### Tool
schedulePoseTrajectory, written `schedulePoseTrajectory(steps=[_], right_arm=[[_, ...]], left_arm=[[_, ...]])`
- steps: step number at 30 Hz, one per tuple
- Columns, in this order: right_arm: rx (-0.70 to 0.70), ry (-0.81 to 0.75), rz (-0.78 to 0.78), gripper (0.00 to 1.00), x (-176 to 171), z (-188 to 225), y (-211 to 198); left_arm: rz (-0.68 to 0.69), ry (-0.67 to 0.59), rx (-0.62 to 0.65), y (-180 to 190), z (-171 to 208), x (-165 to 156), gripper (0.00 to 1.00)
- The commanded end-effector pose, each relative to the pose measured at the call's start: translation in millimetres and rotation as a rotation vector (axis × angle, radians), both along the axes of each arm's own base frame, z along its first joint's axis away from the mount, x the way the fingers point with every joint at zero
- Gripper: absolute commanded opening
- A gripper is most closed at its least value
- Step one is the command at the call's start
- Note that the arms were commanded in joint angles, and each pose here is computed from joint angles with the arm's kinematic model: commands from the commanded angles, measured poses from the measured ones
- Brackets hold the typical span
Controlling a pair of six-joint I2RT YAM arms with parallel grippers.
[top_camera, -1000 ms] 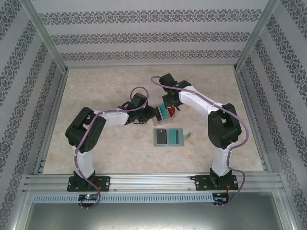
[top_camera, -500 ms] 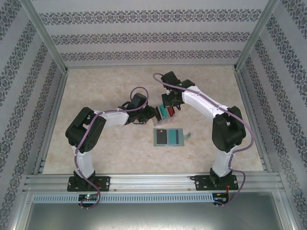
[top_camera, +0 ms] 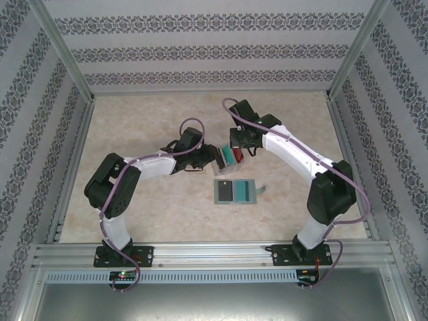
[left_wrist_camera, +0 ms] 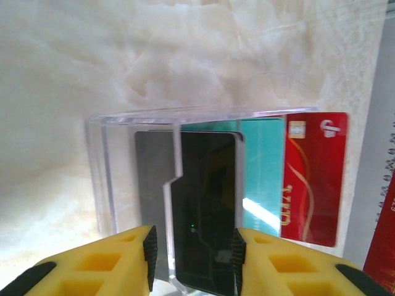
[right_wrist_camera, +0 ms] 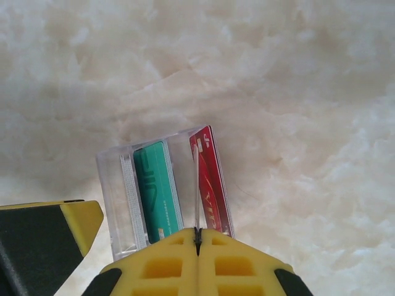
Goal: Put the credit cards into the card holder
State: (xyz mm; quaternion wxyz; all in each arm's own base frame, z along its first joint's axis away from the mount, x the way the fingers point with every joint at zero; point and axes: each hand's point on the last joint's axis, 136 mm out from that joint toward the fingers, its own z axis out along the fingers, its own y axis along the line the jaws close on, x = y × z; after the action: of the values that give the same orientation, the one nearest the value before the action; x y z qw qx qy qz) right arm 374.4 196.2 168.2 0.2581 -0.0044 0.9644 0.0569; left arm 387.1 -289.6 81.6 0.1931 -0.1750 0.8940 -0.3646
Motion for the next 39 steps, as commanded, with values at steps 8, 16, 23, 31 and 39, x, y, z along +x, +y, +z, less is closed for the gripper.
schedulePoseTrajectory(steps=[8, 16, 23, 31, 39], right_arm=[[0.122, -0.086, -0.176, 0.0, -20.3, 20.6, -13.3], [0.473, -0.029, -0.119, 0.0, -44.6, 26.1, -6.1], [0.73, 0.022, -0.037, 0.0, -73.6, 30.1, 4.5], [0.892, 0.022, -0.06, 0.0, -74.7, 40.2, 4.4], [0.948, 0.051, -0.068, 0.0, -68.7, 38.9, 3.8]], left_arm=[[-0.04, -0.087, -0.047, 3.8, 40.0, -10.9, 0.49], [-0.174, -0.147, -0.187, -18.2, 78.4, -30.1, 0.6], [-0.313, -0.15, -0.302, -55.1, 96.0, -53.7, 0.66], [-0.345, -0.157, -0.415, -67.9, 108.1, -56.8, 0.66], [-0.352, -0.18, -0.433, -66.6, 118.0, -60.2, 0.32]])
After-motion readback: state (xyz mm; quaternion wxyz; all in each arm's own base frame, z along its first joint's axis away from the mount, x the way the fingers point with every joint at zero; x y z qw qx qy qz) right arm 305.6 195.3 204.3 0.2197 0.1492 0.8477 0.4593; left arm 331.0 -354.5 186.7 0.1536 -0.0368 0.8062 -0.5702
